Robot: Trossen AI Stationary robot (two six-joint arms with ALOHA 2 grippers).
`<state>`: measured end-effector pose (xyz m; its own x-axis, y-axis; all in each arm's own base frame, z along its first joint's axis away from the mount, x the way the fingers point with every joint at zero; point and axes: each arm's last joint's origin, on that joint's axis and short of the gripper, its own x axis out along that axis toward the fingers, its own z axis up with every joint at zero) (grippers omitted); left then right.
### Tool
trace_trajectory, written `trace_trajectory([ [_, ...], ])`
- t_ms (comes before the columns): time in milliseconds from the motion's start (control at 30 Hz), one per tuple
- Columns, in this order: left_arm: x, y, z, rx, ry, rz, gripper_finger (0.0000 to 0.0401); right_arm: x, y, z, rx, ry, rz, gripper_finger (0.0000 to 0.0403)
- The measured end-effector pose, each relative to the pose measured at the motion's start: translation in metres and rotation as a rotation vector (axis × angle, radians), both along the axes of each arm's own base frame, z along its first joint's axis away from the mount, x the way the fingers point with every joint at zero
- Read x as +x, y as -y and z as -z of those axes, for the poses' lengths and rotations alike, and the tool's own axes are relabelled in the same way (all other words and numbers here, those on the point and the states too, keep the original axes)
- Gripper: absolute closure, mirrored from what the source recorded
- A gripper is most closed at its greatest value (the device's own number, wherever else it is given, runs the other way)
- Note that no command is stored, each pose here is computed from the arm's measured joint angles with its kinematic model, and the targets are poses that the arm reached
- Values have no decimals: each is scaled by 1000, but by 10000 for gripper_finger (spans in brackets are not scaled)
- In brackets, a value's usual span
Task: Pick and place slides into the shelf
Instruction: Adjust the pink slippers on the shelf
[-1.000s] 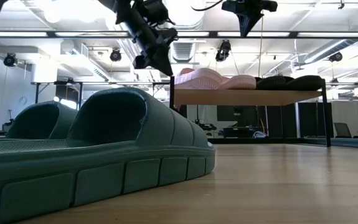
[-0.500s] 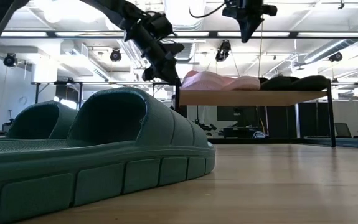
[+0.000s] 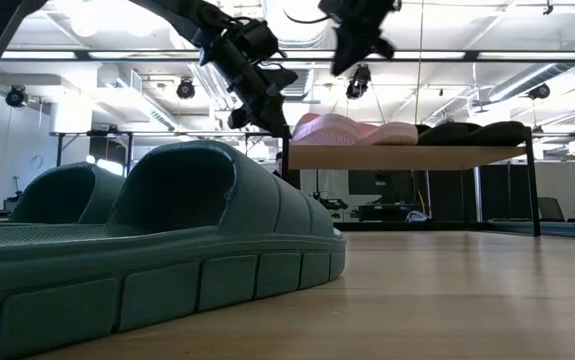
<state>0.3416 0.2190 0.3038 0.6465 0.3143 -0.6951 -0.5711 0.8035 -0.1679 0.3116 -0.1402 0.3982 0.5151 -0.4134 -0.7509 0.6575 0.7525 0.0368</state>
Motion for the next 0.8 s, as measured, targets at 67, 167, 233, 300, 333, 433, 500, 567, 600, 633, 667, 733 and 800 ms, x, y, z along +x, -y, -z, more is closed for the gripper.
trace_trajectory([
  [67, 0, 0, 0, 2, -1, -6, 401, 8, 9, 8, 4, 20, -1, 390],
  [167, -1, 0, -1, 6, -1, -11, 401, 18, 24, 22, -1, 20, 22, 390],
  [233, -1, 0, -1, 14, -5, -20, 401, 20, 35, 31, 10, 0, 46, 390],
  [300, -3, -1, -2, 30, -11, -40, 401, 20, 46, 41, 23, -18, 90, 390],
  [333, -3, -2, -3, 38, -11, -50, 401, 20, 52, 45, 23, -30, 114, 390],
  [433, -5, -8, -4, 65, 4, -79, 401, 18, 69, 55, 41, -37, 141, 390],
  [500, -5, -11, -4, 71, 9, -87, 401, 17, 77, 59, 60, -39, 142, 390],
  [567, -5, -12, -2, 68, 9, -89, 401, 18, 81, 65, 72, -49, 145, 390],
  [600, -5, -12, -1, 67, 8, -88, 401, 19, 83, 67, 77, -54, 145, 390],
  [633, -5, -12, 0, 62, 5, -87, 401, 19, 84, 69, 80, -59, 148, 390],
  [667, -5, -11, 1, 51, 6, -91, 401, 18, 85, 70, 83, -66, 150, 390],
  [733, -6, -11, 2, 35, 1, -97, 401, 17, 85, 73, 85, -75, 158, 390],
  [800, -9, -8, 4, 14, -33, -96, 401, 16, 85, 73, 76, -80, 169, 390],
])
